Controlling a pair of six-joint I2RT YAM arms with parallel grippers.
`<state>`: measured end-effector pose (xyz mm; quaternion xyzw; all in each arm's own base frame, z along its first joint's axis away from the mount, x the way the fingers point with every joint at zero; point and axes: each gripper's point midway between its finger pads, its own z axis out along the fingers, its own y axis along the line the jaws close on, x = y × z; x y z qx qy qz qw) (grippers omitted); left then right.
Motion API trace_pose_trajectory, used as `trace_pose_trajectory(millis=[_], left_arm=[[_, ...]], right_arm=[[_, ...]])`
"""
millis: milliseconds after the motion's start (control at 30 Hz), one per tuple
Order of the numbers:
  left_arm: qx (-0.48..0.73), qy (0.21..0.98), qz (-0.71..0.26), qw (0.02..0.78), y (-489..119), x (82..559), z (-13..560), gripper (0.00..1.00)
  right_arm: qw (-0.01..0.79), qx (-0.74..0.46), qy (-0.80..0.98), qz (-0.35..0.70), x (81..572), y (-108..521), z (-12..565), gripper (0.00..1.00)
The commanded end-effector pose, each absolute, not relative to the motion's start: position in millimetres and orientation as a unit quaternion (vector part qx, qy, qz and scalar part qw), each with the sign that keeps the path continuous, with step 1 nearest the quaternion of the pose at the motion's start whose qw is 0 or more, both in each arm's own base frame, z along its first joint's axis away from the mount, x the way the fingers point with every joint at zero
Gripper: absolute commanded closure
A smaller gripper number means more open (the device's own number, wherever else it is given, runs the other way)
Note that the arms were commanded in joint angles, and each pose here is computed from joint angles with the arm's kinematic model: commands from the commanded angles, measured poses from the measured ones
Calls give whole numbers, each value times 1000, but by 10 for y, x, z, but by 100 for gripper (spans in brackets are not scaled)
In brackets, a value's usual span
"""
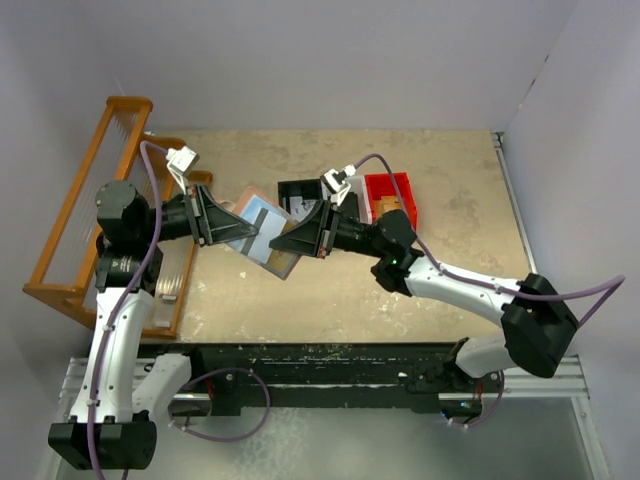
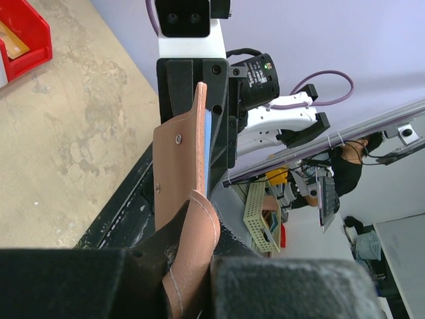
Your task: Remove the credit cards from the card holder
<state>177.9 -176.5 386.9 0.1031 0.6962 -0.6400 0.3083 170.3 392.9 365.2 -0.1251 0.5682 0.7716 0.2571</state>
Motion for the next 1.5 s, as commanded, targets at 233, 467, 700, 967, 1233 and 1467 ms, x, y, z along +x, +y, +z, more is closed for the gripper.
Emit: trace_pose_trajectory(millis=[233,467,700,967,1233,1467], left_arm=[[148,676,-629,354,-1754,1702,4132,96],[150,675,-628,357,-1753,1698,4136,96],[150,675,-627,359,-1753,1690,4138,96],[152,681,-618,363,-1746,1712,4086,97],[172,695,-567,406,-1698,1816,4083,98],[186,694,-545,431,-1675,1855,4124,99]], right_arm=[[275,-134,538,785,1635,3787,3829,100],[278,-131,537,786,1610,3738,3813,95],[277,-132,525,794,1667,3810,3928,83],[271,-132,511,805,1667,3827,3985,91],[281,-123,541,783,1639,3534,3772,100],[293,-127,593,739,1687,3274,3579,100]])
